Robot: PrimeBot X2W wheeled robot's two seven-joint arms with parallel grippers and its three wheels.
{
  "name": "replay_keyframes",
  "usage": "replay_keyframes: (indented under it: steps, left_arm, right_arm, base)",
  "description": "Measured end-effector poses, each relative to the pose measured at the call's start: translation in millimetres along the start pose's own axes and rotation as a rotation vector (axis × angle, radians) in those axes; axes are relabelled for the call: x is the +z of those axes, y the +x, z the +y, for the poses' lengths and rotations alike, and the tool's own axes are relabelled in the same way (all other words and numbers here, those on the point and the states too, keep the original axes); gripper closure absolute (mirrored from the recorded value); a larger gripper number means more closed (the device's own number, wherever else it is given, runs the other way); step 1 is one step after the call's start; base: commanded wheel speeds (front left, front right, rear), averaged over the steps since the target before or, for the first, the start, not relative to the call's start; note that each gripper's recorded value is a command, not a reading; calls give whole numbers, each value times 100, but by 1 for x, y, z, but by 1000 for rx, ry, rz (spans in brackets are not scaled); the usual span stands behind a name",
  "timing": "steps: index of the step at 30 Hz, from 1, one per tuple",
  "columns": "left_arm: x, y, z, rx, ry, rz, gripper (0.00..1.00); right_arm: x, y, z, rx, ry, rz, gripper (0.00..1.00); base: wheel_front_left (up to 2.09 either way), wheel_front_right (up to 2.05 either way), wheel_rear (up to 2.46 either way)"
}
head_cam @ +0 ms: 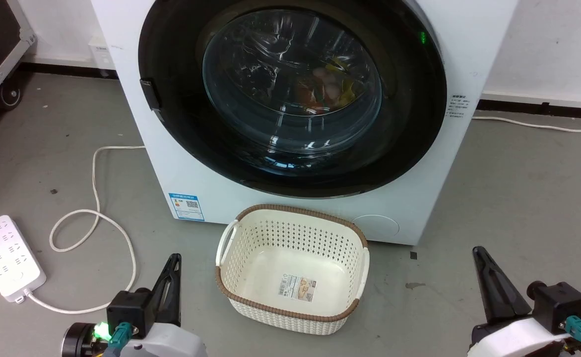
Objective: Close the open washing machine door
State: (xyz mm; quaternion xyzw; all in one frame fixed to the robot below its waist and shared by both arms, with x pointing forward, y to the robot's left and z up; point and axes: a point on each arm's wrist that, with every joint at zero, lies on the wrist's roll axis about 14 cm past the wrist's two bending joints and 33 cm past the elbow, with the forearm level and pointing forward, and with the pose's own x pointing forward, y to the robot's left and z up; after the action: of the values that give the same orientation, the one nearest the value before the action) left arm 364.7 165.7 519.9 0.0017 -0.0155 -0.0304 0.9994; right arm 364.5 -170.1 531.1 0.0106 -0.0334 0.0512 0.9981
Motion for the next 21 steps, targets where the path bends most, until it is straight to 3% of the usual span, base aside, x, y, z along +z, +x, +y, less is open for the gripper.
replay_keyframes:
  steps: [21]
  left_arm:
    - [1, 2, 5, 24, 19, 24, 100]
  right_arm:
    - [-5, 2, 4, 12, -33, 45, 100]
  base:
    - [0, 0, 0]
